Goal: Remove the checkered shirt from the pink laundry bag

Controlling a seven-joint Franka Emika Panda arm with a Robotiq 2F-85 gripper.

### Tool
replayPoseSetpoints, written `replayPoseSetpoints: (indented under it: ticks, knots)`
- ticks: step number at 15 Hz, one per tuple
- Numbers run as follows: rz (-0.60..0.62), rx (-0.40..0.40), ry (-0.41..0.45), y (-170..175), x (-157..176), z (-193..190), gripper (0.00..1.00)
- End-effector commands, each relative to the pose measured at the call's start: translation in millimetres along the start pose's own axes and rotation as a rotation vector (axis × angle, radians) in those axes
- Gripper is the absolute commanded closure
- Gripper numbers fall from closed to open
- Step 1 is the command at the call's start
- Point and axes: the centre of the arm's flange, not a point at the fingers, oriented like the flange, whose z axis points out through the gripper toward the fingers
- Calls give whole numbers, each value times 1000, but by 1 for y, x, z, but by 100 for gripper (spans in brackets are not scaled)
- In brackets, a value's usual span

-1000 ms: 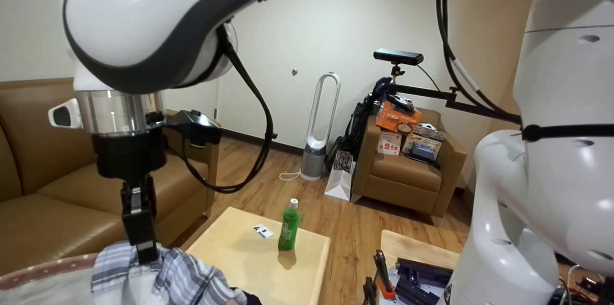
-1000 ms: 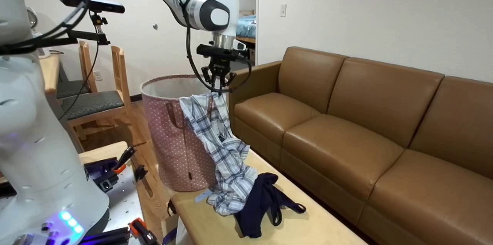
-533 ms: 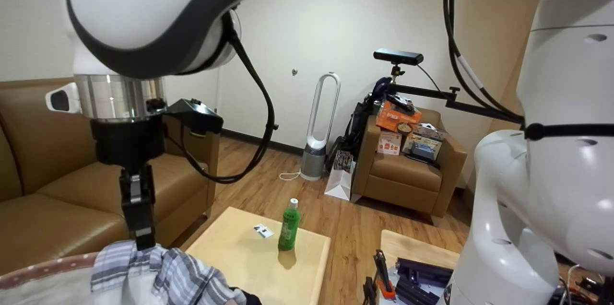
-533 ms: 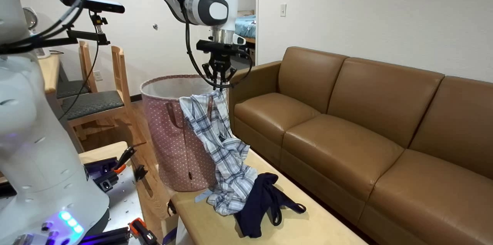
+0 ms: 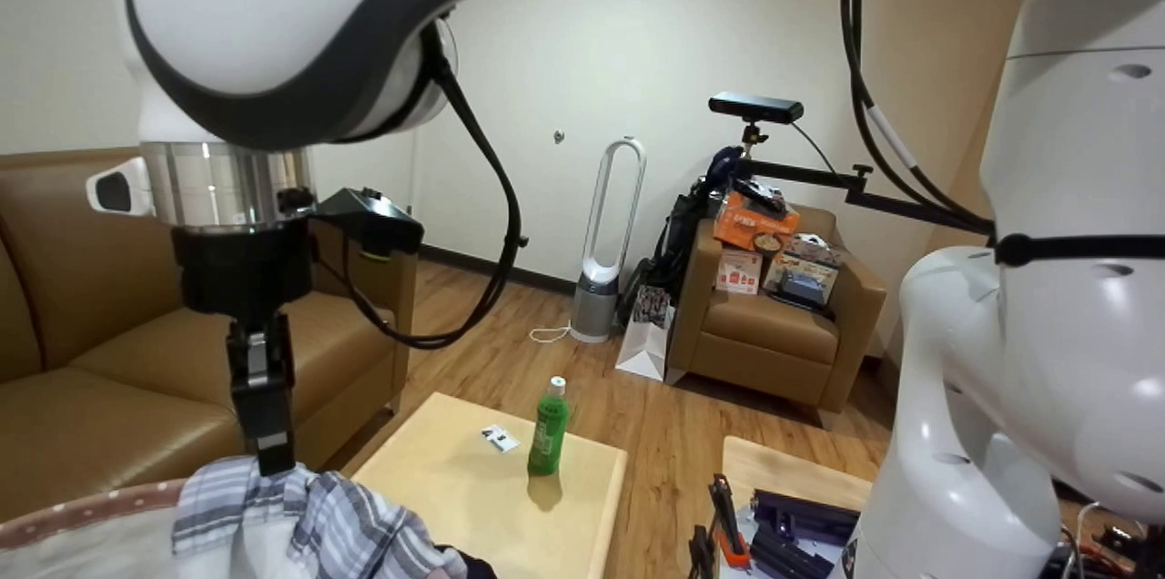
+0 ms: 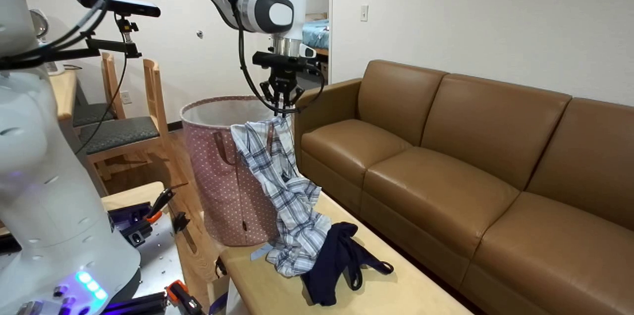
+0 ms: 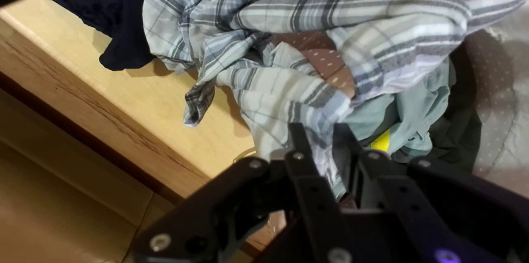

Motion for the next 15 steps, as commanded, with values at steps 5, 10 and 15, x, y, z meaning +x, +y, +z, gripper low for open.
replayPoseSetpoints:
  ticks: [5, 10, 15]
  knots:
    - [-13, -7, -8, -2, 0, 4, 20]
    - [-17, -12, 1, 0, 0, 9, 0]
    - [-37, -40, -8, 1, 2, 11, 0]
